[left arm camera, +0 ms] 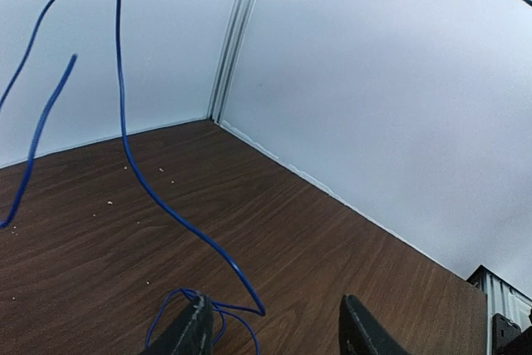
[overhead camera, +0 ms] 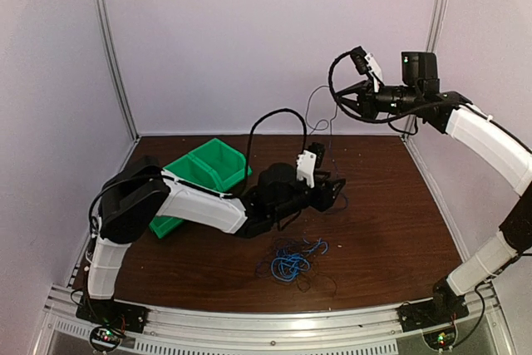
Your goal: Untangle the cables
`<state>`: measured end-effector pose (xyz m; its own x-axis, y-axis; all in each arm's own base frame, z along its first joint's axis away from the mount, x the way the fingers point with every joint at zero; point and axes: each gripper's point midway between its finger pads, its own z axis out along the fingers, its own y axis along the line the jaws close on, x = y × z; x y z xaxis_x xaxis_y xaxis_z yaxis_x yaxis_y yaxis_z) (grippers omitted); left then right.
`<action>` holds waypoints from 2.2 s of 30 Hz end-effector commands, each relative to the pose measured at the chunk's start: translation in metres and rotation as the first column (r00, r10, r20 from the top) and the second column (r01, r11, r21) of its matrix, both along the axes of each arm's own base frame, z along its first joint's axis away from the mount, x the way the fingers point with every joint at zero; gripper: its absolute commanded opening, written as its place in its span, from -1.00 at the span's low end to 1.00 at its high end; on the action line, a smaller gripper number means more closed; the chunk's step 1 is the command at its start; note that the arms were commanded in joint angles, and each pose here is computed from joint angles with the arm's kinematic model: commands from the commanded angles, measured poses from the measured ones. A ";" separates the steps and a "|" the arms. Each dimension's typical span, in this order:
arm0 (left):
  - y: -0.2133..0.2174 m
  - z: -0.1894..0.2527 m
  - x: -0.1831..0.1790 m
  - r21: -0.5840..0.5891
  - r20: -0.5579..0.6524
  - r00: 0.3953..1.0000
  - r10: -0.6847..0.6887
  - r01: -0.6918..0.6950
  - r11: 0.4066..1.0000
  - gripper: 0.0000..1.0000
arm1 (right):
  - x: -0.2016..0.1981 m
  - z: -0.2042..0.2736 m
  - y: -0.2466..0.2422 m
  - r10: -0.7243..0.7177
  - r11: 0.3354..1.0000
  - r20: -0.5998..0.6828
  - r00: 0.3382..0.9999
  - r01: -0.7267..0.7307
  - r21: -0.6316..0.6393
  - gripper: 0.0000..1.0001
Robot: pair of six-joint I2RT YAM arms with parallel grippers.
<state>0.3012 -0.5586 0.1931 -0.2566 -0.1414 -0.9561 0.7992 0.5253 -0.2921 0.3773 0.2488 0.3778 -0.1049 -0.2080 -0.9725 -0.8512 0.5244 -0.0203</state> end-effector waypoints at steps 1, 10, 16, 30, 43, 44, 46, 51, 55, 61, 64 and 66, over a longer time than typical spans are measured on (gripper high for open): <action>-0.007 -0.013 0.014 0.001 -0.074 0.995 0.066 -0.066 0.998 -0.01 | -0.014 0.018 0.001 0.021 0.999 0.042 0.999 -0.023 0.037 -1.00; -0.011 -0.013 0.019 -0.007 -0.051 0.996 0.075 -0.076 0.997 -0.45 | -0.018 0.017 0.001 0.031 0.998 0.038 0.999 -0.033 0.045 -1.00; -0.016 -0.009 0.023 -0.013 -0.026 0.998 0.059 -0.060 0.998 -0.46 | -0.018 0.019 0.003 0.038 0.998 0.034 0.999 -0.040 0.057 -1.00; -0.001 0.035 0.023 -0.018 0.050 0.997 0.064 -0.064 0.998 -1.00 | -0.005 0.019 -0.009 -0.030 0.999 0.058 0.998 0.028 0.029 -1.00; 0.108 0.141 0.067 0.112 0.149 0.971 0.186 -0.204 0.973 -1.00 | 0.013 -0.030 -0.061 -0.117 0.992 -0.034 0.993 0.119 0.042 0.11; 0.117 0.148 0.070 0.118 0.160 0.966 0.202 -0.222 0.968 -1.00 | 0.010 -0.037 -0.062 -0.112 0.993 -0.038 0.993 0.113 0.031 0.11; 0.132 0.161 0.071 0.141 0.188 0.955 0.231 -0.259 0.955 -1.00 | 0.004 -0.052 -0.064 -0.100 0.995 -0.053 0.994 0.101 0.013 0.11; 0.166 0.194 0.063 0.175 0.256 0.924 0.285 -0.335 0.926 -1.00 | -0.013 -0.104 -0.067 -0.061 0.998 -0.120 0.991 0.063 0.008 0.11; 0.192 0.222 0.057 0.168 0.288 0.898 0.332 -0.389 0.906 -1.00 | -0.021 -0.139 -0.071 -0.044 0.999 -0.128 0.991 0.042 -0.019 0.10; 0.224 0.275 0.042 0.118 0.338 0.862 0.376 -0.436 0.892 -1.00 | -0.019 -0.173 -0.074 -0.047 0.997 -0.162 0.986 0.037 -0.068 0.07; 0.241 0.290 0.035 0.122 0.346 0.848 0.402 -0.466 0.877 -1.00 | -0.018 -0.177 -0.074 -0.045 0.997 -0.174 0.984 0.032 -0.073 0.07; 0.255 0.300 0.030 0.106 0.349 0.831 0.434 -0.495 0.863 -1.00 | -0.017 -0.179 -0.074 -0.044 0.997 -0.175 0.984 0.031 -0.076 0.07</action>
<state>0.3397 -0.3370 0.4589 0.0543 0.0233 -0.9983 0.5492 0.8342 0.0493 0.3565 0.1744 0.1958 -0.3289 -0.2607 -0.9077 -0.8074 0.5761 0.1270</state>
